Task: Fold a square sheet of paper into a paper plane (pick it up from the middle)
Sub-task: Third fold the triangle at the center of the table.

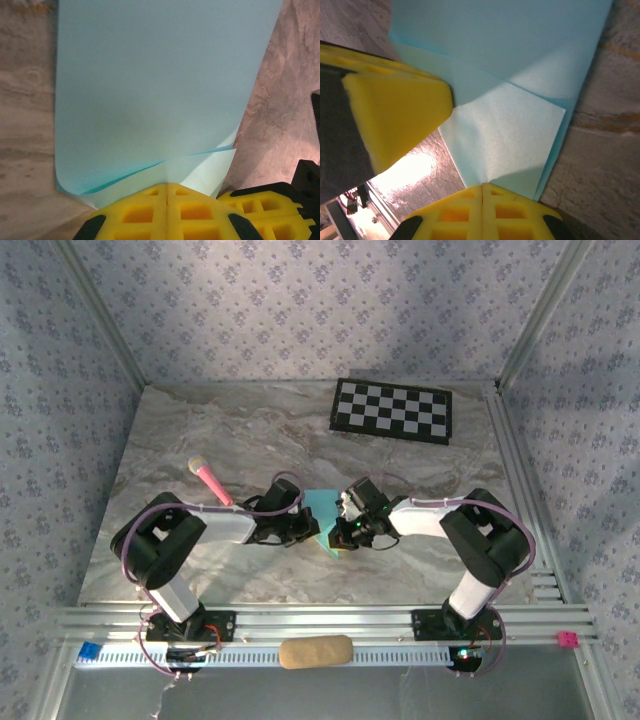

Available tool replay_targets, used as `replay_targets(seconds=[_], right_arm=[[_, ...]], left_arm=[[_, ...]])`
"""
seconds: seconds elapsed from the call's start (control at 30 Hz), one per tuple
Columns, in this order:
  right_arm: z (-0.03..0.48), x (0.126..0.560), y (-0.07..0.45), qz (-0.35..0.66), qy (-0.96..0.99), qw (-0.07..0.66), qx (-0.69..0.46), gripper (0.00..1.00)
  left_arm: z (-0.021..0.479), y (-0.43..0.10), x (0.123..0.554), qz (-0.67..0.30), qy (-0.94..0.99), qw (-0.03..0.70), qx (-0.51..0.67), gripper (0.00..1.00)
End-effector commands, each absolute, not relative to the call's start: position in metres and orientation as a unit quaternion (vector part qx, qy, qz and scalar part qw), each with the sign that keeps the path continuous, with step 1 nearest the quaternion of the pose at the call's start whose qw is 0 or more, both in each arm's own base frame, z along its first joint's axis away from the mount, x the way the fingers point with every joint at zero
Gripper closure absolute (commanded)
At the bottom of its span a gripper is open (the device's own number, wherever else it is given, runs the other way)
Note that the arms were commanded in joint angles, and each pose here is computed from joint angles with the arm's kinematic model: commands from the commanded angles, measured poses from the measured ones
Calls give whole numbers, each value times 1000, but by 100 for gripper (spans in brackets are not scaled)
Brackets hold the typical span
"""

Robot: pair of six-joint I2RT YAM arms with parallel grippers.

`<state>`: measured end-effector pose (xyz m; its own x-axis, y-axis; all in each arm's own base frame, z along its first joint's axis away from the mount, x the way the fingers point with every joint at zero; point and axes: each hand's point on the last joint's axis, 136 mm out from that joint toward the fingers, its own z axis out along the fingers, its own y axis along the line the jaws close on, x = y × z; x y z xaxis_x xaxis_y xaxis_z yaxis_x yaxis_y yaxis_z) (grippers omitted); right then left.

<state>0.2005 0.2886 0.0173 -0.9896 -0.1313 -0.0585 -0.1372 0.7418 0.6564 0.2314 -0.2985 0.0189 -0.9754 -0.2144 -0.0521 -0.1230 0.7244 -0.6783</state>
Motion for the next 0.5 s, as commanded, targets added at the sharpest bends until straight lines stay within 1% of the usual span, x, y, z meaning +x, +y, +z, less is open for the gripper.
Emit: replay_targets(seconds=[0.0, 0.2, 0.47], right_arm=[[-14, 182, 254, 277, 959, -34, -49, 100], [-15, 181, 251, 271, 960, -34, -54, 100], [-13, 181, 254, 278, 958, -37, -59, 100]], left_arm=[[-1, -272, 239, -312, 940, 70, -116, 98], [-2, -250, 251, -301, 941, 76, -138, 98], [3, -233, 259, -277, 947, 80, -141, 98]])
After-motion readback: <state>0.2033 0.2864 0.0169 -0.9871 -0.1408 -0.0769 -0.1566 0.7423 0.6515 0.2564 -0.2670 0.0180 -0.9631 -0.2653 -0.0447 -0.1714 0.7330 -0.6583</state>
